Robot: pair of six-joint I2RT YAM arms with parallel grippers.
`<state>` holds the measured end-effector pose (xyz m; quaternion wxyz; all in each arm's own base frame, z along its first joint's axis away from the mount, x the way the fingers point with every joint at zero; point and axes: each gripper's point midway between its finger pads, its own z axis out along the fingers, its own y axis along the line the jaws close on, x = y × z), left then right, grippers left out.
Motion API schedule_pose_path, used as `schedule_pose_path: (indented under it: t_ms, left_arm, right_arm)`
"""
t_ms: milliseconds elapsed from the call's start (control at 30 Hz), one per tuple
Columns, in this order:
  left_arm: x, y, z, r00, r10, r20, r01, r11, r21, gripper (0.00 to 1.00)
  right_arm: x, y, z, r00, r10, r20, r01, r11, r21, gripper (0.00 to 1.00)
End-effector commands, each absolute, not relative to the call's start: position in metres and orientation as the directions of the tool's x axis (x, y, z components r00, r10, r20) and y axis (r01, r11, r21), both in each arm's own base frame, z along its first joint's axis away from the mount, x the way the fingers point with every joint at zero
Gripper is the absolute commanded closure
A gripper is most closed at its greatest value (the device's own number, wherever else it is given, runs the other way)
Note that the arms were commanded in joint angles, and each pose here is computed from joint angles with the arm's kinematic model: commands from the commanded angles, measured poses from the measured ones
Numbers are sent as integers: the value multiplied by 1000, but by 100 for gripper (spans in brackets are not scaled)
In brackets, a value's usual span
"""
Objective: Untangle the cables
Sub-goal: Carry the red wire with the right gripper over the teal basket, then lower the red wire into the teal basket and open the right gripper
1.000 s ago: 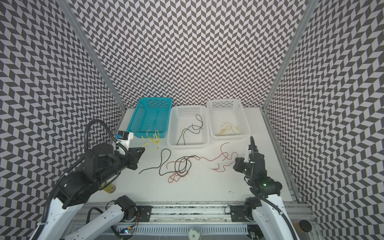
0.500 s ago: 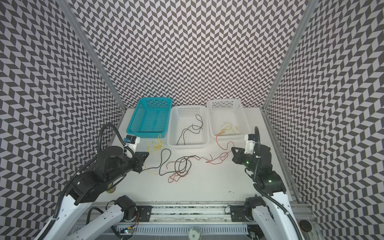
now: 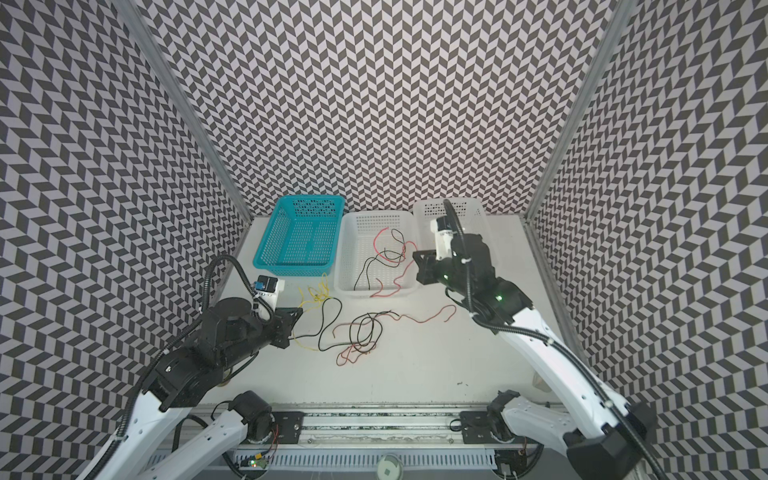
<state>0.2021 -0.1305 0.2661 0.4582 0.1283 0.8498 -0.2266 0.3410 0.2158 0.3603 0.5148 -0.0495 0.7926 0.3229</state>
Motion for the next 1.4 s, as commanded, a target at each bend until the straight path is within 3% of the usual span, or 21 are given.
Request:
schedule_pose_path:
  t_ms: [0, 333, 667, 1367]
  left_arm:
    - [203, -138, 268, -539, 7, -843, 456, 844, -284, 100]
    - [200, -145, 261, -552, 27, -834, 475, 832, -287, 100]
    - [194, -147, 269, -515, 22, -857, 505, 816, -283, 100]
    - [190, -150, 270, -505, 36, -862, 523, 807, -273, 100]
  right_arm:
    - [372, 243, 398, -351, 251, -902, -458, 794, 399, 100]
    - [469, 348, 399, -314, 178, -933, -512, 796, 324, 100]
    - [540, 425, 338, -269, 82, -960, -483, 851, 208, 100]
    - [558, 473, 254, -254, 9, -967, -524, 839, 145, 100]
